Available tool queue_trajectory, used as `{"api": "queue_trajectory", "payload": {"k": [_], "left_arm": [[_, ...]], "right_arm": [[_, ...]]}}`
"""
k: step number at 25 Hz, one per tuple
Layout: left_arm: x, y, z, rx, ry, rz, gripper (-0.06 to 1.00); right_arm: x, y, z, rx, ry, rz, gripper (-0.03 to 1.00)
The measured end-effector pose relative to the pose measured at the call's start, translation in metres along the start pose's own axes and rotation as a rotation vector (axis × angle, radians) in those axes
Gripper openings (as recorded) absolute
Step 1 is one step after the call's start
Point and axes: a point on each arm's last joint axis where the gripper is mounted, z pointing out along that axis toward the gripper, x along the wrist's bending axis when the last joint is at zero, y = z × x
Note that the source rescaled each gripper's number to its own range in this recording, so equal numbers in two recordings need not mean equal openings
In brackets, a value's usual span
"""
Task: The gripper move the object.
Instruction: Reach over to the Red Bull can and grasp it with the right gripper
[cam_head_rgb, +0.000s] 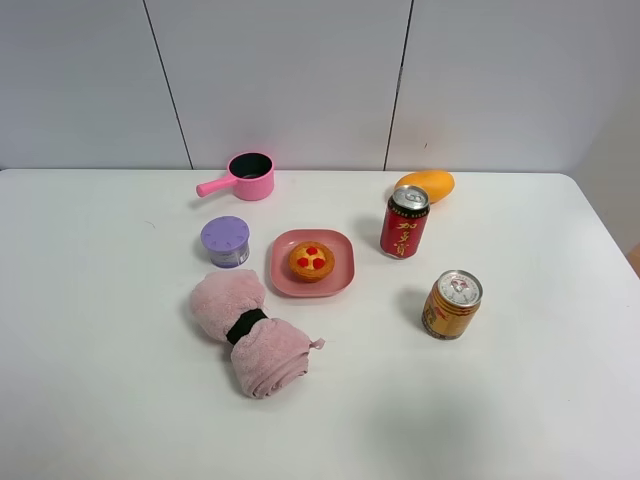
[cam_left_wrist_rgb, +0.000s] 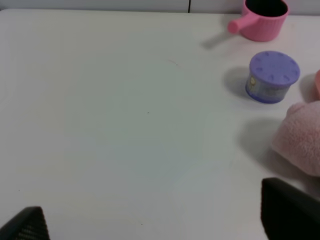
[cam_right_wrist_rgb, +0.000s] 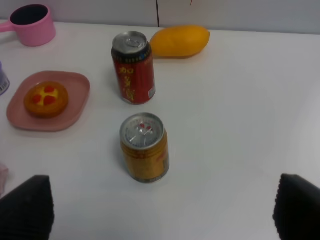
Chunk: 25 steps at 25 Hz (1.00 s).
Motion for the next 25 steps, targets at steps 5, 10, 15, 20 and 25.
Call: {"api": "queue_trajectory", "payload": {"k": [5,10,15,20,25], "left_arm": [[0.000,0.000,0.000,0.000,0.000,0.000,1.00],[0.000,0.000,0.000,0.000,0.000,0.000,1.00],[0.000,0.000,0.000,0.000,0.000,0.000,1.00],[0.000,0.000,0.000,0.000,0.000,0.000,1.00],[0.000,0.000,0.000,0.000,0.000,0.000,1.00]], "right_arm": [[-0.004,0.043,0.023,0.117,0.000,0.024,1.00],[-0.013,0.076,0.074,0.241,-0.010,0.054,1.00],[-0.025,0.079,0.147,0.475,0.003,0.118,1.00],[-0.029,0.063,0.205,0.637,0.074,0.156,1.00],[-0.034,0.051,0.240,0.680,0.073,0.154,1.00]]}}
